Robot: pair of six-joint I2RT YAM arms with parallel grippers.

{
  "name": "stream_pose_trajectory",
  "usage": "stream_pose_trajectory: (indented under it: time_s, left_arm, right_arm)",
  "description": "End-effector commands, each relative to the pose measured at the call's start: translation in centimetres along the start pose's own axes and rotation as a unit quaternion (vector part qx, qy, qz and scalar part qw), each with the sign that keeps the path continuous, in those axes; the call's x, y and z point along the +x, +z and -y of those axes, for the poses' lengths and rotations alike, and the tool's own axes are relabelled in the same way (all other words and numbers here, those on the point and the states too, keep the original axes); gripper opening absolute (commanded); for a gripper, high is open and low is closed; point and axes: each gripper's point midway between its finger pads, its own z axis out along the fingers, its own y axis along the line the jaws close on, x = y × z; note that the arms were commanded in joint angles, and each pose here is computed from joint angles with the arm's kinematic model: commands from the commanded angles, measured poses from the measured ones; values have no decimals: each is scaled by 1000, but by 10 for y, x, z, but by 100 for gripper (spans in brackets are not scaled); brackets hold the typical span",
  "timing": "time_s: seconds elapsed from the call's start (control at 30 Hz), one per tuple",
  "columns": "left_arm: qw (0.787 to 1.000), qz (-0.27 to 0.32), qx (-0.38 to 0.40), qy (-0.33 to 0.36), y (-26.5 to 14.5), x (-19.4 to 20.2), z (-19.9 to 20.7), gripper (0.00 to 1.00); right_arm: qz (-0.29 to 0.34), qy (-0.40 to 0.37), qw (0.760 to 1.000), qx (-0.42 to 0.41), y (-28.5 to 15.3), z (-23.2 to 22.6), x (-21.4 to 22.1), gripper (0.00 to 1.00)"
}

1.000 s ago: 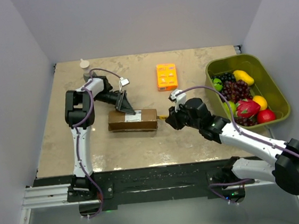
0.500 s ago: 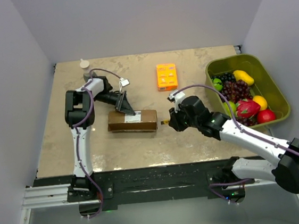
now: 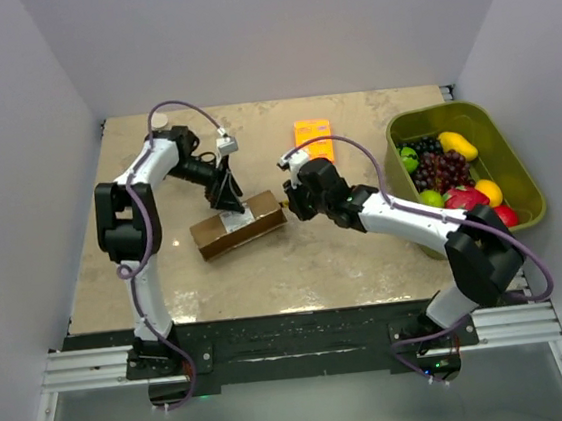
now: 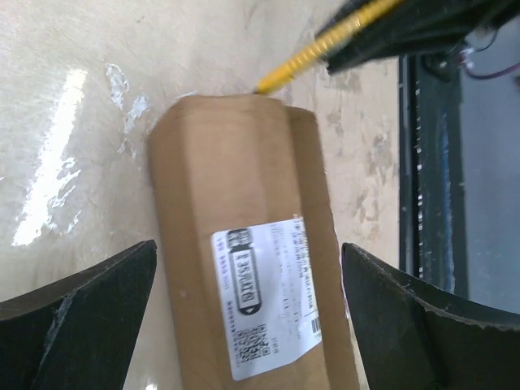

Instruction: Unpack the express box

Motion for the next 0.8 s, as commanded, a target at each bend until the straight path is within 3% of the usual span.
stream_pose_trajectory:
  time_s: [0.0,0.27,0.3,0.63,0.7,0.77]
  left_arm:
    - [993,-25,-85,80,-15,-1,-14,100]
    - [979,-45,-171,98,-4,-5,-22,100]
    - [977,-50,-192,72,-4,-4,-24,100]
    - [966,-107,-230,47,26,-1,-23,100]
    - [959,-124,-253,32,26,6,-31,100]
    - [955,-134,-263,26,27,10,-35,100]
  right_arm:
    - [118,-36,992,25,-13,4,-78,0]
    - [77,-36,996,20,-35,11,-10,0]
    - [77,-35,996,29,-37,16,-9,0]
    - [73,-43,996,36,-48,24,-12,0]
    - [71,-55,995,44,-51,28,-9,0]
    - [70,-125,987,67,-55,40,-12,0]
